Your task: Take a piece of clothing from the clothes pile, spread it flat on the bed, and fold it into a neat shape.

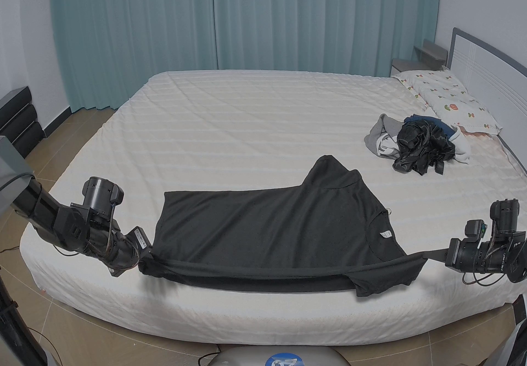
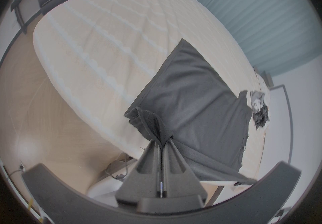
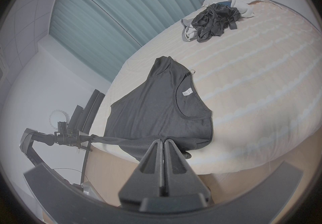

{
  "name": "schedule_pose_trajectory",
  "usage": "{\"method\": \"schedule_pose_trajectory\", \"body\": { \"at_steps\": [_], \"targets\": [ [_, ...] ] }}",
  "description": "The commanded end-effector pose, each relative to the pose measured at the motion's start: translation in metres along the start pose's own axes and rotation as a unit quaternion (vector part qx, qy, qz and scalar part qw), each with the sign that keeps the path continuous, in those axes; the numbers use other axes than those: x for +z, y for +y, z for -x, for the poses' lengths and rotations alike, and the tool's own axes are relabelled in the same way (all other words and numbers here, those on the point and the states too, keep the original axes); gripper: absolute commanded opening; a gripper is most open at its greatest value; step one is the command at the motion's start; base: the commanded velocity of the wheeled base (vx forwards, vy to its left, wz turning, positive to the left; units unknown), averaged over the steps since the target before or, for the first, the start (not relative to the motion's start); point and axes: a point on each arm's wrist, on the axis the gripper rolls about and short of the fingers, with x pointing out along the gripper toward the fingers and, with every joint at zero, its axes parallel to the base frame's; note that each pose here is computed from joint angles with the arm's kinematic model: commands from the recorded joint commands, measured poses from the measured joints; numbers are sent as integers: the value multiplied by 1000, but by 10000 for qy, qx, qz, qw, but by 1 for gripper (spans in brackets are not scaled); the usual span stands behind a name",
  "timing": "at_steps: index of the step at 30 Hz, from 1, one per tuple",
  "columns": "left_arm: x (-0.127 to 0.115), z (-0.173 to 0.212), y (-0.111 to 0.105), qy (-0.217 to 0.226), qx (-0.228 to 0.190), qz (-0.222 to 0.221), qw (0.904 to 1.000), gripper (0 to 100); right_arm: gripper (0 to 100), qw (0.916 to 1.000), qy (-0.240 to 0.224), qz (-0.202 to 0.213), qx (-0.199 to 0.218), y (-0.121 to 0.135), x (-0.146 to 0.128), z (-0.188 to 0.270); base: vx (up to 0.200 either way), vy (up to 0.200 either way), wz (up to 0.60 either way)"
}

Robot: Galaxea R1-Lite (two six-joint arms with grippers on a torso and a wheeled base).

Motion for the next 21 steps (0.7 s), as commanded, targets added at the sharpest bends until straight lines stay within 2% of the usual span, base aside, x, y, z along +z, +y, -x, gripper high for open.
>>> {"method": "schedule_pose_trajectory", "body": {
  "at_steps": [1, 5, 11, 21],
  "targets": [
    [14, -17, -3, -41, 10, 239, 9997, 0, 0, 9999, 72, -85, -11, -6, 8, -15, 0, 0, 0],
    [22, -23, -4, -92, 3, 438, 9990, 0, 0, 9998, 33, -199, -6, -9, 16, -25, 0, 0, 0],
    [23, -34, -2, -38, 56, 472, 9989, 0, 0, 9995, 153, -282, 6, -15, 18, -41, 0, 0, 0],
    [35, -50, -10, -96, -15, 611, 9981, 0, 0, 9992, 252, -306, 17, -25, 27, -70, 0, 0, 0]
  ]
}}
